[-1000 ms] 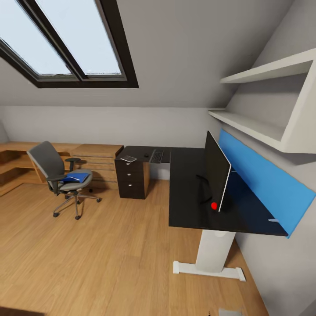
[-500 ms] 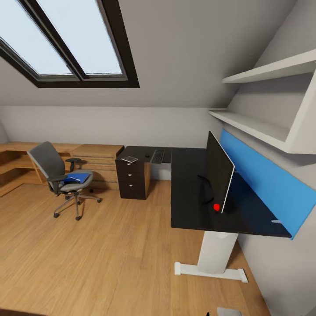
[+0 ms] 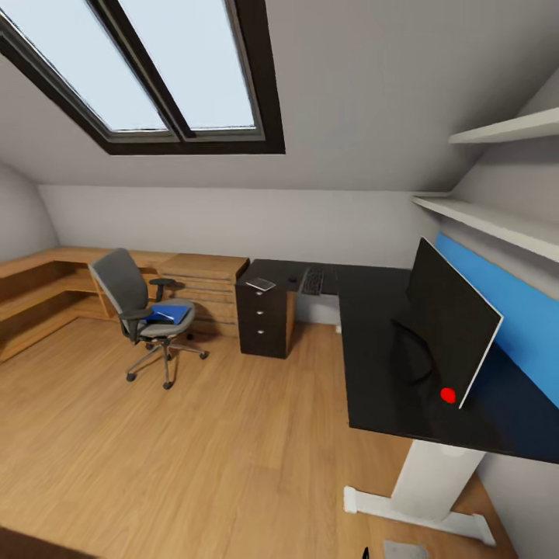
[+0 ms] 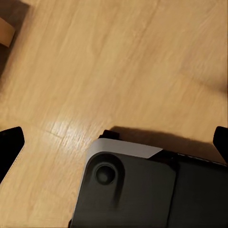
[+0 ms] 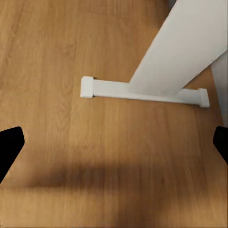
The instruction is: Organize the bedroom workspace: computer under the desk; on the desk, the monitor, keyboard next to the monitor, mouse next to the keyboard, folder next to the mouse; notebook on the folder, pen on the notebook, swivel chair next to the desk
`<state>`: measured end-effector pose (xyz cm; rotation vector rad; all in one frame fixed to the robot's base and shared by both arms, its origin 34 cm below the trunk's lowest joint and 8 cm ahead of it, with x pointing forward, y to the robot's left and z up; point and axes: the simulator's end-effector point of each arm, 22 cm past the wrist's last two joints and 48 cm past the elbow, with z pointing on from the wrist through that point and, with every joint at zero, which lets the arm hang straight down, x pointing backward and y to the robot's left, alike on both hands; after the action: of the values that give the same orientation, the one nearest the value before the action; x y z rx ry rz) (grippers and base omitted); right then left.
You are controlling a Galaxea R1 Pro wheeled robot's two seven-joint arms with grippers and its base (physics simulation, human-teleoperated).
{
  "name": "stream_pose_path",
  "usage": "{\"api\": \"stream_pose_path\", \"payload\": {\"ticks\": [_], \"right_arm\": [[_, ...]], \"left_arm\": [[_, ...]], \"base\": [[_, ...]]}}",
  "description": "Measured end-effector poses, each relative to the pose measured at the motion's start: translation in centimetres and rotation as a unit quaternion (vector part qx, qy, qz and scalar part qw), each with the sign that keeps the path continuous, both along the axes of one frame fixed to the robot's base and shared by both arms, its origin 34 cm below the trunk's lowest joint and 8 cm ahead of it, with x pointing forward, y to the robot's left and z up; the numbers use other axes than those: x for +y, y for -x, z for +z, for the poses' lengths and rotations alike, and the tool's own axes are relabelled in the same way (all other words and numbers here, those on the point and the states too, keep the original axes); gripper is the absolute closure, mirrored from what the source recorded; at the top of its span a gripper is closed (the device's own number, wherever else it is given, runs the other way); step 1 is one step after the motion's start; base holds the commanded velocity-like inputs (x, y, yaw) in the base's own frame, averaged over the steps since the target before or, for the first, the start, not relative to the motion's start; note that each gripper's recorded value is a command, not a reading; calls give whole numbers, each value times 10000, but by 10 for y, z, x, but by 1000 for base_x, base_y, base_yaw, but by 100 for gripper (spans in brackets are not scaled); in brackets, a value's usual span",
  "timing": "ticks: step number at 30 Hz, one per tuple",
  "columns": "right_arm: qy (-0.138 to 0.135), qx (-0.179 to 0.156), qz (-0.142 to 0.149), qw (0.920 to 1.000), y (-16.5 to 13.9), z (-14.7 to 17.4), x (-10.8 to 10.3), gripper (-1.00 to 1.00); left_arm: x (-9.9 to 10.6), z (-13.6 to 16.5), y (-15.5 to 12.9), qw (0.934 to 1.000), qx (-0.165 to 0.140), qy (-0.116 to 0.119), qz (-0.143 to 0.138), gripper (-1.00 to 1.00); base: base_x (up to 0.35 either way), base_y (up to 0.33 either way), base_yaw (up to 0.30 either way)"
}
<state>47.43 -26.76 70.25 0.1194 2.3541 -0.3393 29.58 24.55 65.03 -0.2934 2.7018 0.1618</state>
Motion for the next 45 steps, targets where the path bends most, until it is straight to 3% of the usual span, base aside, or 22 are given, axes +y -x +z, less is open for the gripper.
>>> {"api": "stream_pose_path", "payload": {"ticks": [9,27,45], "right_arm": [[-190,11,194,9996,-1,-3,10,-100],[-215,-224,198,9993,-8,4,10,-100],[-225,-230,199,9993,-8,4,12,-100]], "left_arm": [[0,-2,4,10000,47,-6,-6,-100],[0,-3,8,10000,89,-2,-7,-100],[2,-4,11,9999,121,-15,5,-100]], "base": [[254,240,19],[303,150,-7],[319,54,-220]]}}
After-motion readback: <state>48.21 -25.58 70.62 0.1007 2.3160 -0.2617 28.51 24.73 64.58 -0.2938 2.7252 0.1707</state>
